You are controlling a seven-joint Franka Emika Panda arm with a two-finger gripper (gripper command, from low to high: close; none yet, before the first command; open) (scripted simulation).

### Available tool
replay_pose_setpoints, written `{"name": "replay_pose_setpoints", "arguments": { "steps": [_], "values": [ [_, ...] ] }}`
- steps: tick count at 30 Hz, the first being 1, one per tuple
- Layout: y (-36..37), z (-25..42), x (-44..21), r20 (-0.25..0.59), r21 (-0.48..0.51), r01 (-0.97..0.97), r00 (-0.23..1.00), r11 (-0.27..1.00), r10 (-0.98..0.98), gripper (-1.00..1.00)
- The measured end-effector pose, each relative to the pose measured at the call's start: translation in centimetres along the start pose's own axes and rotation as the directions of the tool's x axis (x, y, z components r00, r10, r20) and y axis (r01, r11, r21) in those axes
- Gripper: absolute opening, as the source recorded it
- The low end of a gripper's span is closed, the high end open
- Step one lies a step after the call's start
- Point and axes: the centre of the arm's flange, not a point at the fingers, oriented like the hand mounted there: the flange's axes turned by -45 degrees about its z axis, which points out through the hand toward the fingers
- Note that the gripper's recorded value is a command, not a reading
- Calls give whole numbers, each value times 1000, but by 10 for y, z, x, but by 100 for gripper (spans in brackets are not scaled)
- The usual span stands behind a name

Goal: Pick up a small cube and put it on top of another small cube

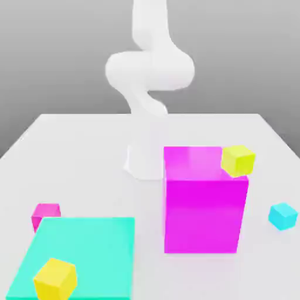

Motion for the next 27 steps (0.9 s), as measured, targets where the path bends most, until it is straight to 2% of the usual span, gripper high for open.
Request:
{"name": "replay_pose_setpoints", "arguments": {
  "steps": [5, 10, 15, 20, 27],
  "values": [
    [75, 120, -49, 180, -22, 15, 984, 1000, -11, 0],
    [140, 207, -131, 344, -27, 20, 939, 999, -10, 0],
    [192, 263, -237, 498, -19, 15, 867, 1000, -4, 0],
    [227, 285, -356, 635, -6, -7, 772, 1000, 9, 0],
    [231, 322, -406, 661, -1, 2, 751, 1000, -1, 0]
  ]
}}
